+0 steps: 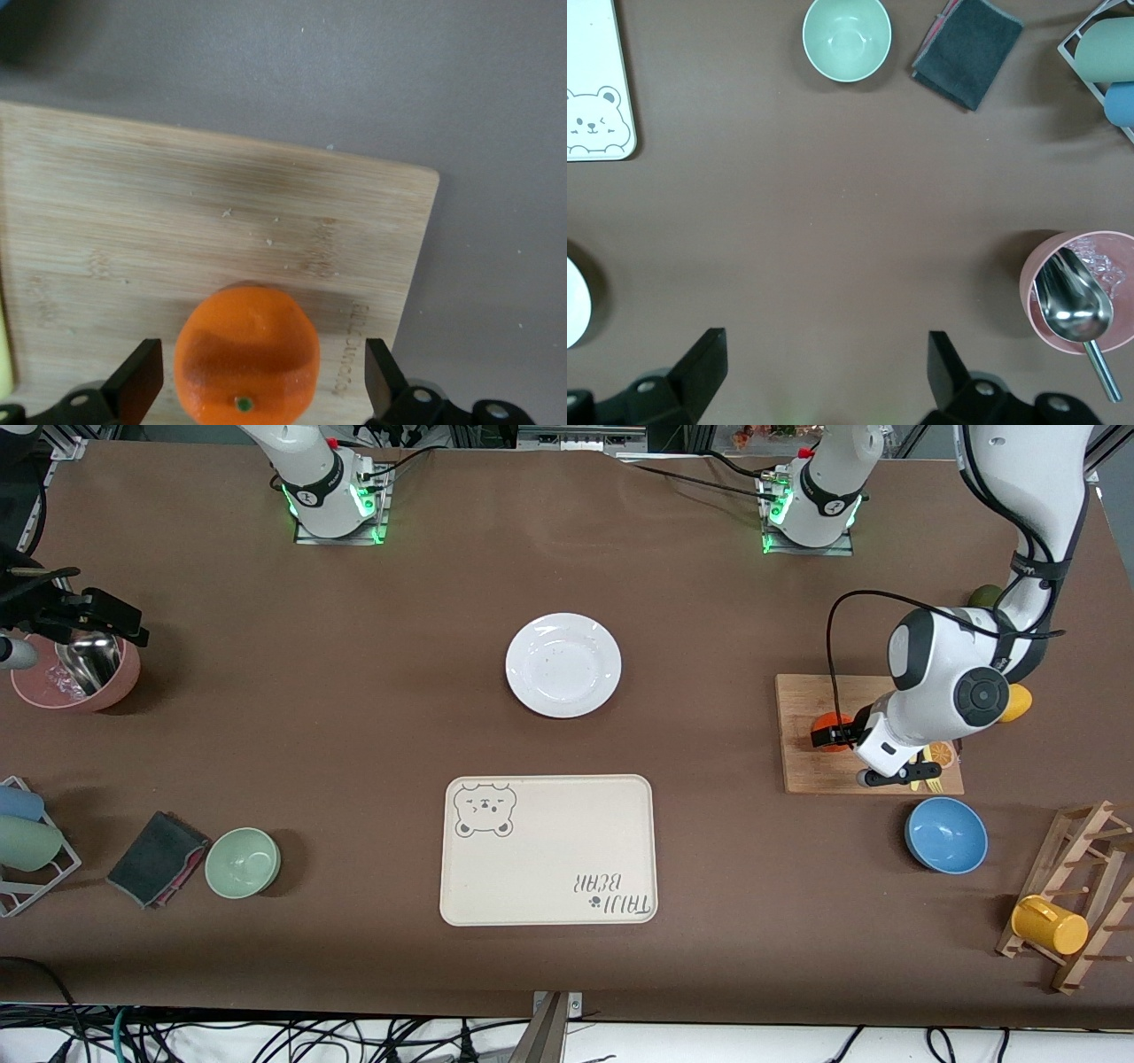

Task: Place orange and plate with both arms
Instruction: 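Close the left gripper on the orange and lift it, then carry the orange with the left gripper over the white plate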

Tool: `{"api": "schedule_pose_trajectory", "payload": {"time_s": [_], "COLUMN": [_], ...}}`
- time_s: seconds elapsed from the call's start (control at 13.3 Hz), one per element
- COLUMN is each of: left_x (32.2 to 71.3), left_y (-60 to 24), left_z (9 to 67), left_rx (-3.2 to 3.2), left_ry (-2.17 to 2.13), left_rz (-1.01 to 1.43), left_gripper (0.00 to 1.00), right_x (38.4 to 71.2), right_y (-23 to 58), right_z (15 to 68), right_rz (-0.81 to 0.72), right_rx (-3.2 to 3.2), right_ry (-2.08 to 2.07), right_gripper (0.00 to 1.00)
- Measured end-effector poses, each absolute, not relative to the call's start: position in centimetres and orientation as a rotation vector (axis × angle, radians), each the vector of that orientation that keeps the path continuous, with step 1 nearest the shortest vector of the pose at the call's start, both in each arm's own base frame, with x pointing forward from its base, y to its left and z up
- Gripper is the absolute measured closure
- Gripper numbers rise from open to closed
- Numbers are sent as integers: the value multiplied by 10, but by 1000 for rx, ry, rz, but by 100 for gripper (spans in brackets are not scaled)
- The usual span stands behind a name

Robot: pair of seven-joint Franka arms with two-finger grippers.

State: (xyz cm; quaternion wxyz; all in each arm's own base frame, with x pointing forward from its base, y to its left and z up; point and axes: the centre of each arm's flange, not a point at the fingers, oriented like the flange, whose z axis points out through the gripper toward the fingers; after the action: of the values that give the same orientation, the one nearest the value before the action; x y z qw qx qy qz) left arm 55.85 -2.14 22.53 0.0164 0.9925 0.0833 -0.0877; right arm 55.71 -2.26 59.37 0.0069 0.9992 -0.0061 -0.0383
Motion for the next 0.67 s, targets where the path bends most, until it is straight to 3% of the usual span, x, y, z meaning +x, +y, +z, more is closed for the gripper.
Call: {"api": "schedule_pose_trajectory", "payload": {"time_s": [0.3,0.53,0.67], "left_x": [552,553,556], "left_y": [-18,-17,-17], "left_z": [218,223,234], "left_rx": [3087,3088,3089], "left_ry": [268,250,230], "left_rz": [-265,-250,-214], "left_gripper": [4,36,36], "right_x": [557,557,557], "right_y": [-23,-23,-23], "right_z": [594,594,594], "right_rz": [-120,-121,-122], "right_rx": [3125,3125,3125], "right_ry": [-19,-19,-19], "right_gripper": [0,0,0]}}
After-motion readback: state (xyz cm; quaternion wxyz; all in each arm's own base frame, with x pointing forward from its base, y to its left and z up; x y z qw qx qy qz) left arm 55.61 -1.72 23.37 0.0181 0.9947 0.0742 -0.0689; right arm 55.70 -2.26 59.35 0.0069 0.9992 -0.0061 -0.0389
